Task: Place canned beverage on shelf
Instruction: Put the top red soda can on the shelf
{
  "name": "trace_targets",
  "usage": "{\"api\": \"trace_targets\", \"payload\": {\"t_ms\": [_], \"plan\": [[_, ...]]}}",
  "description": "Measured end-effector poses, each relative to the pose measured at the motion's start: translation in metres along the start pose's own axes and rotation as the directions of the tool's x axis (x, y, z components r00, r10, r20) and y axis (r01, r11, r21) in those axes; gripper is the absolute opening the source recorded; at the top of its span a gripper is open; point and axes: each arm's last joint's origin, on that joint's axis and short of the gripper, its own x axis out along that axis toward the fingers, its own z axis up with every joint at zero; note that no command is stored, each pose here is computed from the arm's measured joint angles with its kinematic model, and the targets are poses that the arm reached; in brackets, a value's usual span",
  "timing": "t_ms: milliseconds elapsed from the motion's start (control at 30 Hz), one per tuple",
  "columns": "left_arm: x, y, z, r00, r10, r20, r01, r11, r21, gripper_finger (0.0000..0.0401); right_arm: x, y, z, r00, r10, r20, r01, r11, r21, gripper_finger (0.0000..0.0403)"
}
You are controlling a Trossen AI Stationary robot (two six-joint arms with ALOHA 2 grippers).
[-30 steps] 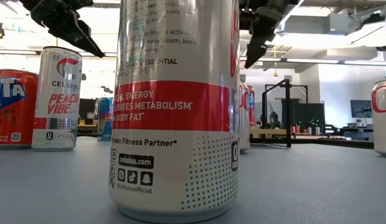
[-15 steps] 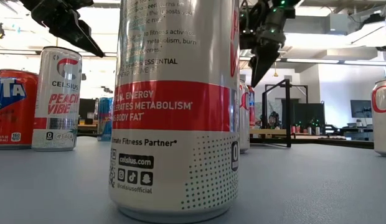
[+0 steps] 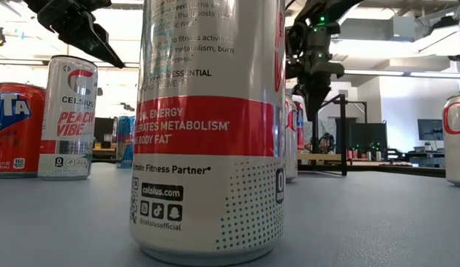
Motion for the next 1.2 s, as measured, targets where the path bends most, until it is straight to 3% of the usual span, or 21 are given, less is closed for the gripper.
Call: {"api": "trace_targets", "payload": {"t_ms": [433, 767, 1000, 1200], "plan": [[0.000, 0.000, 0.000, 1.000, 0.001, 0.000, -0.001, 1.000, 0.001, 0.0322, -0.001, -0.011, 0.007, 0.989, -0.127, 0.071, 0.130, 0.991, -0.037, 0.0000], [0.000, 0.000, 0.000, 1.000, 0.002, 0.000, -0.002, 1.000, 0.001, 0.0322, -0.004, -0.021, 0.018, 0.959, -0.206, 0.194, 0.221, 0.973, -0.062, 0.0000], [0.000, 0.000, 0.000, 1.000, 0.002, 0.000, -0.002, 1.000, 0.005, 0.0322, -0.002, -0.014, 0.005, 0.992, -0.093, 0.089, 0.101, 0.991, -0.089, 0.0000], [0.000, 0.000, 0.000, 1.000, 0.002, 0.001, -0.002, 1.000, 0.011, 0.0322, -0.003, -0.025, 0.004, 0.978, -0.184, 0.096, 0.189, 0.981, -0.045, 0.0000]]}}
